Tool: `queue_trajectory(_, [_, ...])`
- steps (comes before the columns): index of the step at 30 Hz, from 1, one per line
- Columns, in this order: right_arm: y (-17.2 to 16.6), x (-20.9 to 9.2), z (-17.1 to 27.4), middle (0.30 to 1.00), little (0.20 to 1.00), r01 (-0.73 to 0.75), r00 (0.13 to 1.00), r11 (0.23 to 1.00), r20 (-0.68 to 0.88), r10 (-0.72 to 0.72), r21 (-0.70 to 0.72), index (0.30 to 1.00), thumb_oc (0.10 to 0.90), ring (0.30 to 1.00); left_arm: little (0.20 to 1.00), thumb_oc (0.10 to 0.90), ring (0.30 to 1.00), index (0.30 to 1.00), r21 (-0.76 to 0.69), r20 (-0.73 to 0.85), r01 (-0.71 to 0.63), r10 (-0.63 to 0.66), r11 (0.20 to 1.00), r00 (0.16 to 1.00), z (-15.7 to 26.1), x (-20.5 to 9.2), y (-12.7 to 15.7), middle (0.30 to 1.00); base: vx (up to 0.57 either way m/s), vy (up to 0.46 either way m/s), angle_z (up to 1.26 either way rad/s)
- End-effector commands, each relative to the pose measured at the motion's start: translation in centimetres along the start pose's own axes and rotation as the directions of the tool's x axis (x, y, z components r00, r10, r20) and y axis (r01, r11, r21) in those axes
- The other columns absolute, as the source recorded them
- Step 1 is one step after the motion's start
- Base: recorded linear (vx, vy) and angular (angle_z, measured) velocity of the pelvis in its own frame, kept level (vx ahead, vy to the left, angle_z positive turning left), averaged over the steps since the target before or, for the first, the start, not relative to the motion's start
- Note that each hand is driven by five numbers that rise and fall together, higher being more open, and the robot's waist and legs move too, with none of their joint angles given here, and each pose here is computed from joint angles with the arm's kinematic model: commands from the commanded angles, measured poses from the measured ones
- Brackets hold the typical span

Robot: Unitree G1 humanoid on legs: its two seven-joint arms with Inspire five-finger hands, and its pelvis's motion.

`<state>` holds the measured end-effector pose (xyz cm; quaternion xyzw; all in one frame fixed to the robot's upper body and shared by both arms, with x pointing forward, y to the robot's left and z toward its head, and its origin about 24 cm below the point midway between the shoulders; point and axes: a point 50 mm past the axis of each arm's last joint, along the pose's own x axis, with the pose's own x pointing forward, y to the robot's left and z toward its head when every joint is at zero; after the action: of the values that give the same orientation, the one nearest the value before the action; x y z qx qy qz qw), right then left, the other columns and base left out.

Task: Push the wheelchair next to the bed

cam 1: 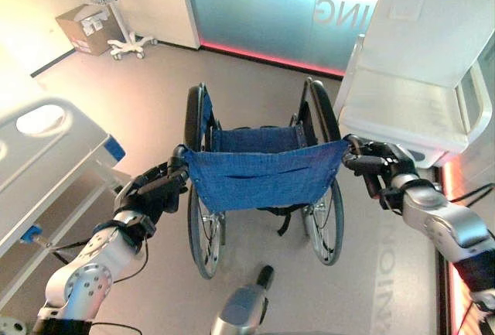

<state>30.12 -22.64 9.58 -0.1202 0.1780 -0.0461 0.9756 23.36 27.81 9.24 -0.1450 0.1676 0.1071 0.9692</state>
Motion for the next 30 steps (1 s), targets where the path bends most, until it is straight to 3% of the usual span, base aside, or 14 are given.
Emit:
queue_trajectory(1, [2.1,-1.3,7.3,0.300,0.300,-0.133,0.922,0.988,0.356,0.150,-0.073,0.300,0.400,0.300,0.300,0.400,0.300,0.300,0.034,0.087,0.128,-0.130,0.991,0.988,2.4,0.0,-1.1,0.300,0.31,0.050,0.10])
queue_trajectory(9, [0.4,-1.2,10.4,0.300,0.300,-0.057,0.890,0.991,0.443,0.105,-0.119,0.300,0.400,0.300,0.300,0.400,0.300,0.300,0.057,0.167,0.217,-0.223,0.975,0.960,3.5,0.2,-2.0,0.300,0.20,-0.117,0.08])
queue_trajectory(14, [-0.3,-1.9,13.3,0.300,0.300,-0.073,0.875,0.992,0.471,0.112,-0.100,0.300,0.400,0.300,0.300,0.400,0.300,0.300,0.078,0.180,0.166,-0.178,0.983,0.968,4.0,-0.1,-1.0,0.300,0.43,-0.422,0.39])
queue_trajectory(20, [-1.2,-1.5,13.9,0.300,0.300,-0.087,0.888,0.992,0.443,0.119,-0.091,0.300,0.400,0.300,0.300,0.400,0.300,0.300,0.072,0.160,0.187,-0.196,0.980,0.967,3.1,-0.9,-0.8,0.300,0.43,-0.386,0.44])
queue_trajectory(27, [-0.5,-1.6,14.1,0.300,0.300,-0.115,0.878,0.976,0.441,0.186,-0.183,0.300,0.400,0.300,0.300,0.400,0.300,0.300,0.013,0.115,0.203,-0.204,0.979,0.972,1.5,-1.1,-1.3,0.300,0.29,-0.260,0.47])
queue_trajectory(30, [1.4,-1.4,14.7,0.300,0.300,-0.141,0.866,0.969,0.449,0.221,-0.204,0.300,0.400,0.300,0.300,0.400,0.300,0.300,0.000,0.119,0.186,-0.184,0.983,0.976,1.6,-1.1,-1.1,0.300,0.33,-0.154,0.11])
